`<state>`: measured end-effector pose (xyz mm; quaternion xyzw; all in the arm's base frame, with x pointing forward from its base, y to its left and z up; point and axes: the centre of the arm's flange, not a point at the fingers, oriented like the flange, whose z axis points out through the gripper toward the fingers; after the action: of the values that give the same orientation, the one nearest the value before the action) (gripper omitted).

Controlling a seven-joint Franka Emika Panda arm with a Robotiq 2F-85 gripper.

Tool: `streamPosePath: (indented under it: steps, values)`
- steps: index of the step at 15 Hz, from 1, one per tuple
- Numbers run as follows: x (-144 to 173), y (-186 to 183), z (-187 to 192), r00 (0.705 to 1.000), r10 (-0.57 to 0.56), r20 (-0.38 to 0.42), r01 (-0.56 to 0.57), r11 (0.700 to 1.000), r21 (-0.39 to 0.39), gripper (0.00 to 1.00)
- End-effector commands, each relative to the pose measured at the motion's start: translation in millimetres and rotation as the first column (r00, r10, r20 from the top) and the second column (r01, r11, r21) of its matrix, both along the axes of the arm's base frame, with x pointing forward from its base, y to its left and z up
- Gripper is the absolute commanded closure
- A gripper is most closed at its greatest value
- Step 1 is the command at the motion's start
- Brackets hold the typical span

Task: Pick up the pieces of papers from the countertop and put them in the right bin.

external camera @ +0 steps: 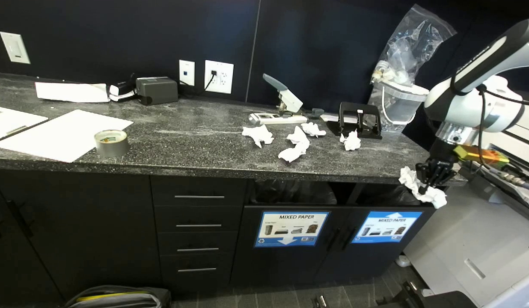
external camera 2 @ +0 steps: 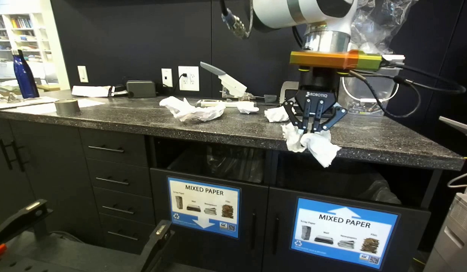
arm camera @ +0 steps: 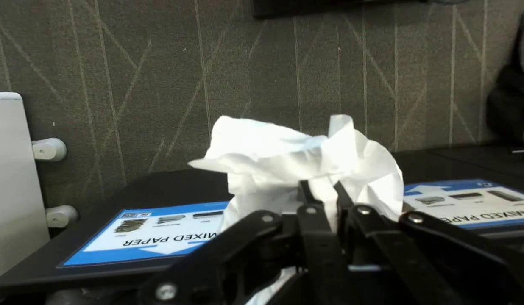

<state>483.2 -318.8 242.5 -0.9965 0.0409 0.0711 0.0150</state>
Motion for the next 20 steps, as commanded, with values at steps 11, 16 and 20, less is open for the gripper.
streamPosePath:
  steps: [11, 16, 20]
  values:
    - [-73, -99, -80, 0.883, 0.393, 0.258, -0.375, 0.920, -0.116, 0.90]
    - [-57, -117, -129, 0.799, 0.455, 0.394, -0.444, 0.887, -0.124, 0.89]
    - [-28, -133, -146, 0.715, 0.493, 0.496, -0.489, 0.859, -0.149, 0.89]
